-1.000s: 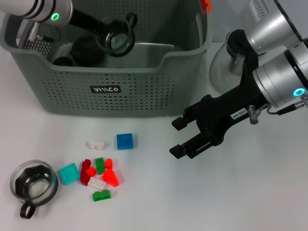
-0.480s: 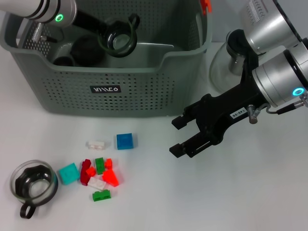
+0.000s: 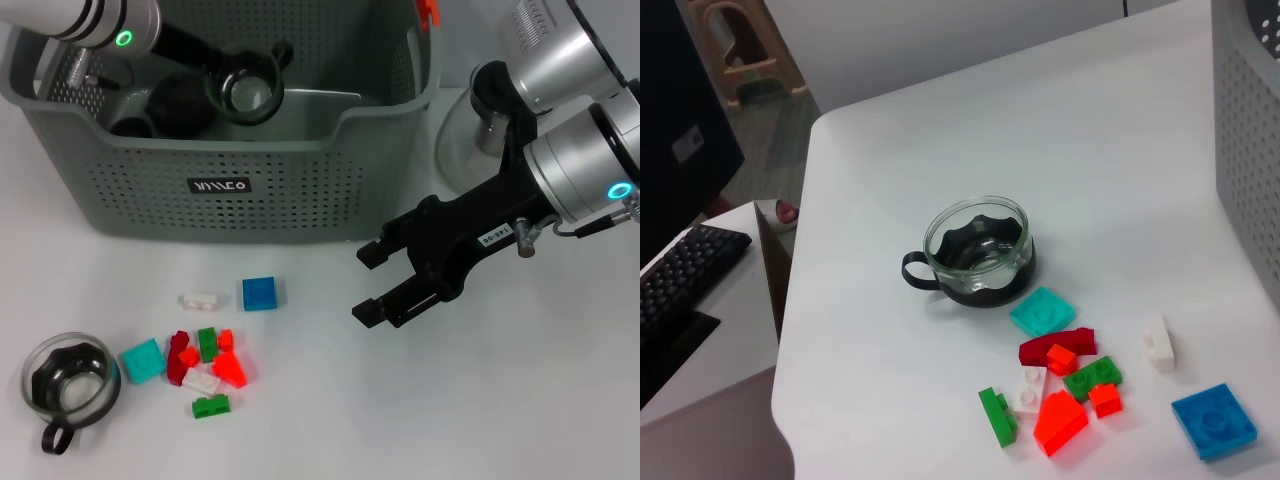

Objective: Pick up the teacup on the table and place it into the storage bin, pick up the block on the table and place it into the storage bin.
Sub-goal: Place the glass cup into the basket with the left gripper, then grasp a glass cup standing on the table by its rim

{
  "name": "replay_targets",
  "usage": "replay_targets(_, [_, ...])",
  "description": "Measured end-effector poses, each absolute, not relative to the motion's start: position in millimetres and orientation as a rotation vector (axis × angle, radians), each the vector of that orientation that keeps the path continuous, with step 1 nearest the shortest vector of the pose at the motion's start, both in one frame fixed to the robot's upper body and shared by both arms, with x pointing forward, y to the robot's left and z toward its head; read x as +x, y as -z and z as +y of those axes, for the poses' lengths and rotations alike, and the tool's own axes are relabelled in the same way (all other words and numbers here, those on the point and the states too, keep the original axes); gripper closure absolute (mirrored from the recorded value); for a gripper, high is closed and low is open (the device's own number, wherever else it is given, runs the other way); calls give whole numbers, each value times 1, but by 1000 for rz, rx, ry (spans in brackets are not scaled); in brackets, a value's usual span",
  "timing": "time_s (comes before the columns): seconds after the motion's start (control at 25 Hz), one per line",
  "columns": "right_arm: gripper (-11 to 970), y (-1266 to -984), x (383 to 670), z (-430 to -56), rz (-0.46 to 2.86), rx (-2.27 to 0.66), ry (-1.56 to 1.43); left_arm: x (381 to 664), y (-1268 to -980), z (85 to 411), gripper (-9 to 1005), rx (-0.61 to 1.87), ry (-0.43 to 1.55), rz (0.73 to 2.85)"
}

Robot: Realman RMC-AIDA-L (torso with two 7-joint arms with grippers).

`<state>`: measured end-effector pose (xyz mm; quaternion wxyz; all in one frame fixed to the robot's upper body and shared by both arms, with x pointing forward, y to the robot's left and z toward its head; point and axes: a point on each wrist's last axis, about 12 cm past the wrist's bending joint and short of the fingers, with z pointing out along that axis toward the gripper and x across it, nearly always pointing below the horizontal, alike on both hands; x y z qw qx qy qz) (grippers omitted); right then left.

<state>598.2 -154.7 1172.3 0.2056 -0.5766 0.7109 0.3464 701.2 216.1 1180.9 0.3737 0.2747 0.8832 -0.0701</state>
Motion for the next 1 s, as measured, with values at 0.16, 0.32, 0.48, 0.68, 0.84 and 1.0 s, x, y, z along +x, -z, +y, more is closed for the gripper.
replay_targets(0.16, [134, -1172, 598, -155, 1980, -1609, -965, 701, -1181, 216, 884, 697, 181, 2262])
replay_targets(0.32, [134, -1172, 598, -155, 1979, -1610, -964, 701, -1182, 217, 724, 685, 185, 2263])
replay_targets(0.48, [134, -1171, 597, -156, 1982, -1607, -967, 701, -1183, 217, 588, 680, 192, 2264])
replay_targets(0.68, [134, -1171, 597, -159, 1975, -1599, -975, 699, -1198, 217, 492, 700, 222, 2254])
replay_targets(0.84, [134, -1173, 598, -161, 1958, -1584, -980, 691, -1224, 218, 416, 744, 306, 2257])
replay_targets(1.0, [134, -1173, 598, -165, 1955, -1567, -989, 669, -1251, 225, 328, 818, 449, 2287])
